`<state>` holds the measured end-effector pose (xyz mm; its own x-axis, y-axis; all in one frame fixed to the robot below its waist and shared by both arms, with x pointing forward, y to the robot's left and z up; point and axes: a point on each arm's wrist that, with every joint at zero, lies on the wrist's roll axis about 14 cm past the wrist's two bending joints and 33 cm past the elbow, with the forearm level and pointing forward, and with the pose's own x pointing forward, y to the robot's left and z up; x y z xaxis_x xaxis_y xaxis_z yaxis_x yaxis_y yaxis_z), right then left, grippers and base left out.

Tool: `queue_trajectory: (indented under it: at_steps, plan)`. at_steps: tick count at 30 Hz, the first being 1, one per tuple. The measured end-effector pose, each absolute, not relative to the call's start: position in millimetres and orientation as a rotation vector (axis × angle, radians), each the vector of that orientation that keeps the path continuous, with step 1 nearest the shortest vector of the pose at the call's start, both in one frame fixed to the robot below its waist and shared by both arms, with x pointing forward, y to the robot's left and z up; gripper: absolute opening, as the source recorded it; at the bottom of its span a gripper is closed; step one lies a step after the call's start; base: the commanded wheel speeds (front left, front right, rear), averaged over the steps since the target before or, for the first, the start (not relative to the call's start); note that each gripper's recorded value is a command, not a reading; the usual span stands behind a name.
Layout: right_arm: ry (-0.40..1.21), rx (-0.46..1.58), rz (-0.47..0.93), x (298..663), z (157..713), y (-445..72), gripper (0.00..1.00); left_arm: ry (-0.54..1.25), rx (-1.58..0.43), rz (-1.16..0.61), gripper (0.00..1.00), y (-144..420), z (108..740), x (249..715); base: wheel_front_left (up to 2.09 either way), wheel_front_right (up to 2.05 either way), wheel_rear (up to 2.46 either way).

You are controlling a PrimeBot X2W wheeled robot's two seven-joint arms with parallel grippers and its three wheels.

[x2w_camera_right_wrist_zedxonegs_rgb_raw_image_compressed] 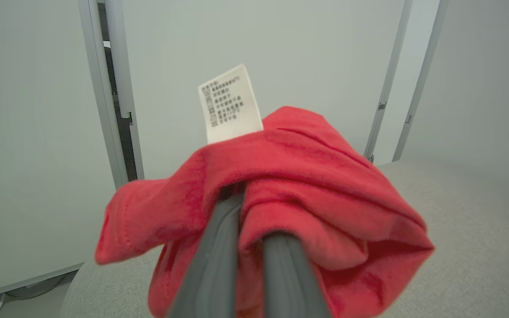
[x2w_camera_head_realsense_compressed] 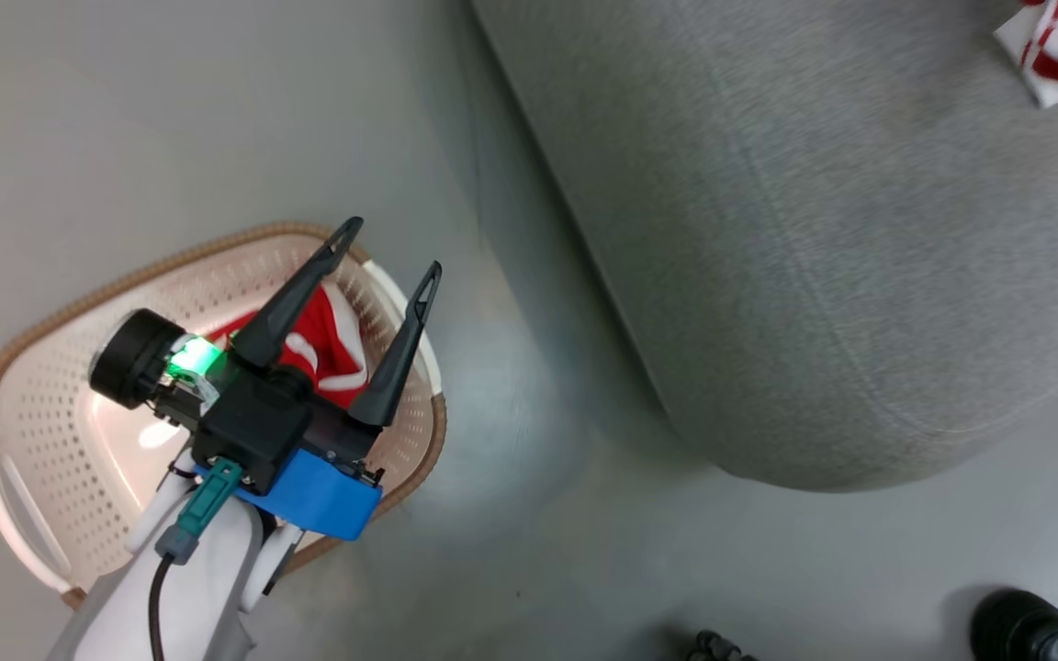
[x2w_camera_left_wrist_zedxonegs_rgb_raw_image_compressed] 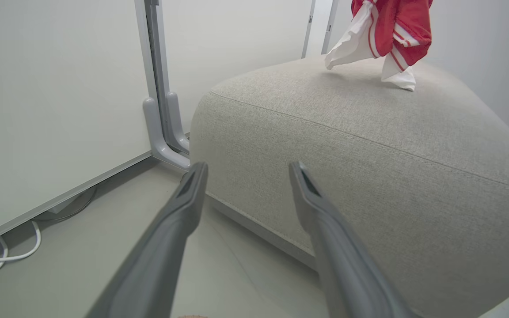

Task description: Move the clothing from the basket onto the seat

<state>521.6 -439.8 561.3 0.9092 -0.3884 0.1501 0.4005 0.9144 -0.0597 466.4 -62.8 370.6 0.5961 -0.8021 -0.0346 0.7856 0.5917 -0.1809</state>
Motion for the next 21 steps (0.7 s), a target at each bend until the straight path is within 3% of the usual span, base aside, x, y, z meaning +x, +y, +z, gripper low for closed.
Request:
queue_trajectory:
  at_steps: [9, 21]
  plan:
    - [0.043, -0.064, -0.459, 533.7, 461.0, -432.3, 0.0, 0.173, -0.158, -0.87, 1.0, -41.8, 335.4, 473.5, 0.0, 0.0, 0.0]
    - [0.078, -0.064, -0.491, 518.8, 452.5, -434.1, 0.0, 0.153, -0.163, -0.881, 1.0, -44.9, 347.1, 471.2, 0.0, 0.0, 0.0]
